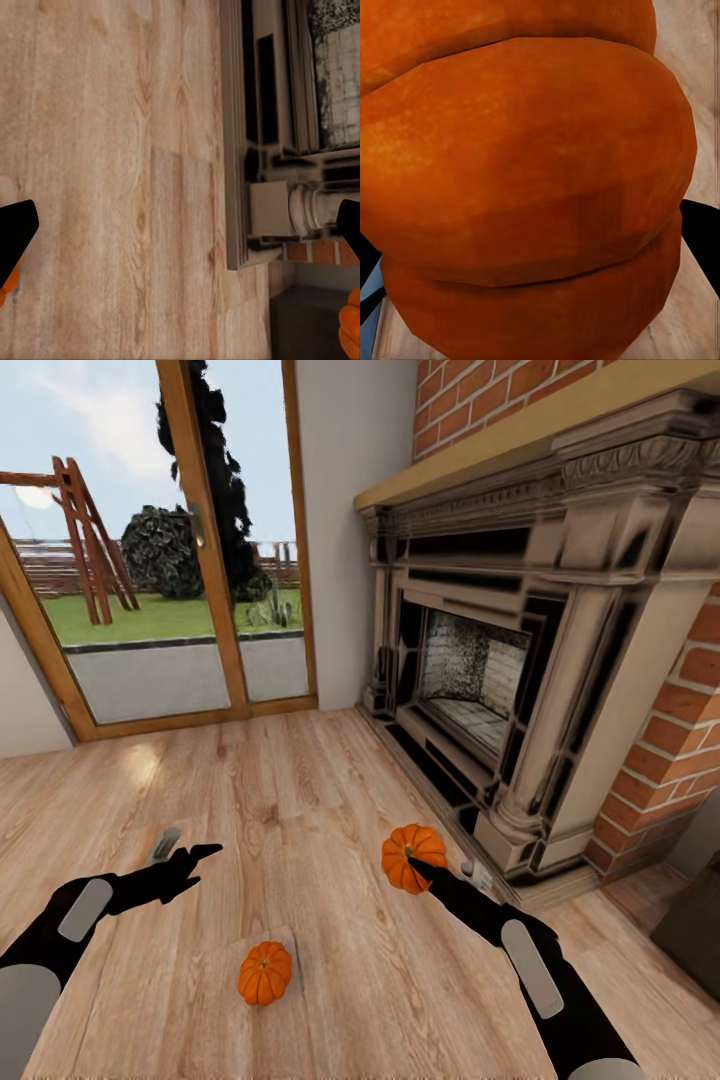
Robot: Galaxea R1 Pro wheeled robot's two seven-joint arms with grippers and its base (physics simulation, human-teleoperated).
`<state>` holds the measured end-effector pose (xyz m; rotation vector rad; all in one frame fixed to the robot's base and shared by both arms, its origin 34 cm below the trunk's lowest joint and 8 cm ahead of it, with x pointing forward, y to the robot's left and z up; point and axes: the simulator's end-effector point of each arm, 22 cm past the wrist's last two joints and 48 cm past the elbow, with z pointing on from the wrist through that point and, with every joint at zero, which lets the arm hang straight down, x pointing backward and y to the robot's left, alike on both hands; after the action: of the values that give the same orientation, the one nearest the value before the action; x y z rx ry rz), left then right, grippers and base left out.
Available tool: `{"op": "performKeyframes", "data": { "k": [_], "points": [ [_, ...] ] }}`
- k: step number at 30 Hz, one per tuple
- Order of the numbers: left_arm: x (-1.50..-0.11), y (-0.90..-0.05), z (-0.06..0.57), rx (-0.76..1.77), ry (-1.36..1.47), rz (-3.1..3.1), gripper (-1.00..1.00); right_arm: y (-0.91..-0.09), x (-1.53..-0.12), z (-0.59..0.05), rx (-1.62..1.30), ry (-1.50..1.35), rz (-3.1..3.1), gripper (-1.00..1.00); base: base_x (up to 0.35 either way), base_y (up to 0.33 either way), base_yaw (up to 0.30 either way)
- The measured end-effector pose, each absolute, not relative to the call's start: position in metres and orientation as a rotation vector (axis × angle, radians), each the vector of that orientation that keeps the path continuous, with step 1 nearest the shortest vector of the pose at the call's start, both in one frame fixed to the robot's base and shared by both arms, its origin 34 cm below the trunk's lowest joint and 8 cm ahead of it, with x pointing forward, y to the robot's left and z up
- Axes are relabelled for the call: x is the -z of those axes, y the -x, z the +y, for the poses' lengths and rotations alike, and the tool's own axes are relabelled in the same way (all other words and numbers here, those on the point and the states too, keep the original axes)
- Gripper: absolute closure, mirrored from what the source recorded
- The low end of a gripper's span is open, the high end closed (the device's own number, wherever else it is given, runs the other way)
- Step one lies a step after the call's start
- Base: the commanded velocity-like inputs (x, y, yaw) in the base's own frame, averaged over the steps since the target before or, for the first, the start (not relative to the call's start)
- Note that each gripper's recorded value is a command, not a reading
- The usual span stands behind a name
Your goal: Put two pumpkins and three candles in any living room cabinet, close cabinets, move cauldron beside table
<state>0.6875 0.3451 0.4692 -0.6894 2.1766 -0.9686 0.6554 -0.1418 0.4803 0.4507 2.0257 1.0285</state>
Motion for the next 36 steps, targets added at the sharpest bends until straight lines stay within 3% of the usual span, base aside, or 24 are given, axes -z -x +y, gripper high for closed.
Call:
{"op": "performKeyframes", "data": {
  "k": [36],
  "points": [
    [-0.373, -0.675, 0.349, 0.896, 0.772, 2.325, -1.0, -0.645, -0.391, -0.142, -1.02, -0.542, 2.158, 1.0, 0.0, 0.0, 0.0]
  ]
}}
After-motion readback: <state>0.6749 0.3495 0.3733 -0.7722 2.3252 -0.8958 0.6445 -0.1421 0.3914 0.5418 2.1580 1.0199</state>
